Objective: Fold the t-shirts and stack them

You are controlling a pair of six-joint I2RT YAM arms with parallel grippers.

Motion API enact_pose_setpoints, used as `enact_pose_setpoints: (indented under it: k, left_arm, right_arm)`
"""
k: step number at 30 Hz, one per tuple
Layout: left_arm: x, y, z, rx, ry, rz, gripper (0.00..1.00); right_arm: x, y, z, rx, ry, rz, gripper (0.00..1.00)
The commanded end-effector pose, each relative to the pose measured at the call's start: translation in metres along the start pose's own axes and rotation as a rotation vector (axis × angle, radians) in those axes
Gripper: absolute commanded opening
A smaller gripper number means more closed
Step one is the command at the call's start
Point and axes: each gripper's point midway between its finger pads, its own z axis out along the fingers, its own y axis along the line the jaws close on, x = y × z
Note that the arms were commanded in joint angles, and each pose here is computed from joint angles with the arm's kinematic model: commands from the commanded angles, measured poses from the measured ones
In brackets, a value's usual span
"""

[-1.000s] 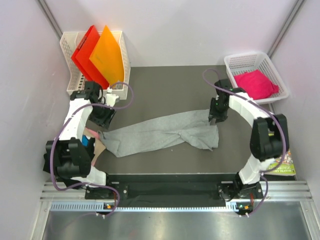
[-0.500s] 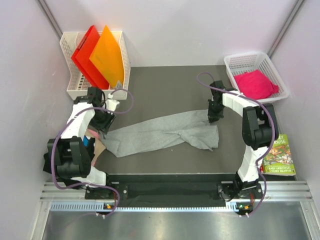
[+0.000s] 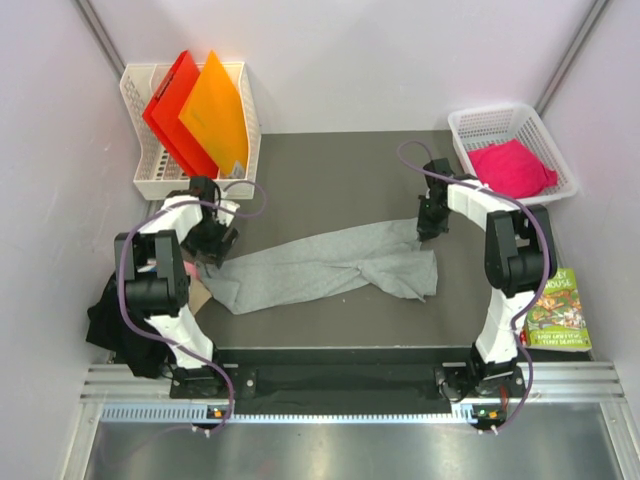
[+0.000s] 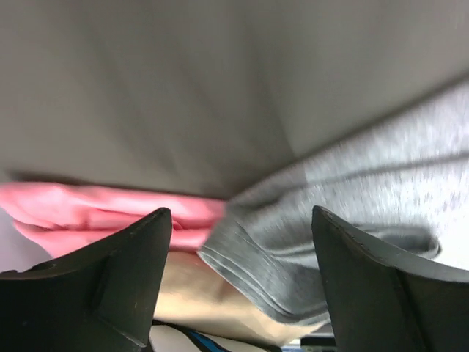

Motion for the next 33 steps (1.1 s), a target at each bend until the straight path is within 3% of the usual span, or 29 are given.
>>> enact_pose_setpoints:
  k: [1, 5, 14, 18, 21, 22, 24, 25, 31, 33]
  left_arm:
    - [-0.033, 0.018, -0.011, -0.042, -0.086, -0.07, 0.83]
    - [-0.028, 0.018, -0.005, -0.048, -0.063, -0.07, 0.84]
    - [-0.005, -0.005, 0.011, 0.037, 0.012, -0.066, 0.74]
    - [-0.001, -0.012, 0.013, 0.079, 0.033, -0.059, 0.64]
    - [-0.002, -0.015, 0.016, 0.095, 0.044, -0.063, 0.54]
    - [-0.001, -0.015, 0.016, 0.099, 0.048, -0.063, 0.45]
    - [-0.005, -0.016, 0.017, 0.107, 0.044, -0.063, 0.24]
    - [-0.004, -0.017, 0.017, 0.116, 0.05, -0.069, 0.0]
    - [-0.039, -0.008, -0.004, 0.127, -0.033, -0.101, 0.0]
    - [-0.07, 0.01, -0.034, 0.092, -0.123, -0.115, 0.0]
  right_arm:
    - [-0.024, 0.003, -0.011, -0.017, -0.072, 0.002, 0.0]
    - [-0.026, 0.001, -0.016, -0.02, -0.082, 0.005, 0.0]
    - [-0.023, -0.004, -0.007, -0.01, -0.065, 0.019, 0.0]
    - [-0.024, -0.003, -0.005, -0.016, -0.062, 0.024, 0.0]
    - [-0.025, -0.003, -0.004, -0.016, -0.064, 0.028, 0.0]
    - [-0.025, -0.002, -0.005, -0.016, -0.064, 0.03, 0.0]
    - [-0.028, -0.003, -0.007, -0.018, -0.073, 0.036, 0.0]
    - [-0.03, -0.003, -0.01, -0.02, -0.08, 0.037, 0.0]
    - [-0.049, -0.005, -0.029, -0.035, -0.135, 0.068, 0.0]
    - [-0.065, -0.006, -0.044, -0.045, -0.185, 0.09, 0.0]
